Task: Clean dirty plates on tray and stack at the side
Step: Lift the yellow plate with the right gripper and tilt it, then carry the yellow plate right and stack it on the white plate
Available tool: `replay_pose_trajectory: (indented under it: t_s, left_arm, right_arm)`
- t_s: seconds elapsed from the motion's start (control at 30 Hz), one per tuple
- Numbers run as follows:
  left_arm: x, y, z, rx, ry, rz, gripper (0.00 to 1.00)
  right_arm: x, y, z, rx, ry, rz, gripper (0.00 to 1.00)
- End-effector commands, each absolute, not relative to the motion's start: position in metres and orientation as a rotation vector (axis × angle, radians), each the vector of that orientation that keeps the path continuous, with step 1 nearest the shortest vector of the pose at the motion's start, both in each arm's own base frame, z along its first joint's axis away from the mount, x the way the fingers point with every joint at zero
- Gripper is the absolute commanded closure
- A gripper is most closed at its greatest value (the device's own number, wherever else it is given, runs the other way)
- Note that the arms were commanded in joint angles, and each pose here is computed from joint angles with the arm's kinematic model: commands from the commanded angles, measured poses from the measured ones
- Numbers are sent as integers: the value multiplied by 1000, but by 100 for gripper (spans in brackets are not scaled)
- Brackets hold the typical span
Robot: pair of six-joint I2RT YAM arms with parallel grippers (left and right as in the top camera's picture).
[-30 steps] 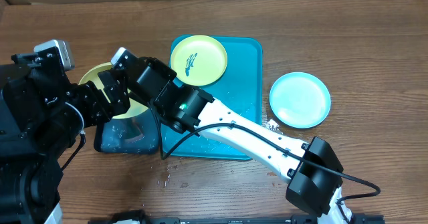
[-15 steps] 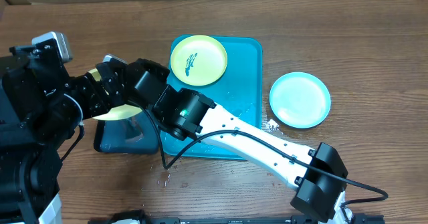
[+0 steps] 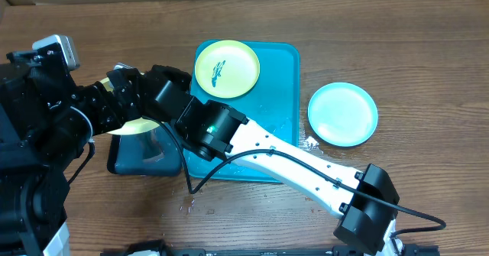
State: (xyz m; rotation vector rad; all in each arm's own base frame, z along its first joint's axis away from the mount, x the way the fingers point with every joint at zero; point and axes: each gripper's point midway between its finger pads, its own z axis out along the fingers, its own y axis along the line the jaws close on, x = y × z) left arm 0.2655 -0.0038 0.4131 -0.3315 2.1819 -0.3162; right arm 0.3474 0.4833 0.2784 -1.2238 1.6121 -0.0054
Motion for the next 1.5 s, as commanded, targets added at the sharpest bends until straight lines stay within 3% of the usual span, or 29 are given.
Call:
replay_pose_trajectory:
  t_s: [0.0, 0.43, 1.13, 1.47]
  left_arm:
    - [265, -5, 400, -309, 2239, -303, 0]
    - [265, -5, 400, -309, 2239, -303, 0]
    - [265, -5, 400, -308, 2239, -303, 0]
    - [265, -5, 400, -309, 2242, -304, 0]
  right_arm:
    - [336, 474, 364, -1124, 1456, 23, 96]
    - [346, 467, 400, -972, 1403, 10, 96]
    - [351, 462, 410, -913, 1392, -16, 96]
    - [370, 434, 426, -724, 1428, -112, 96]
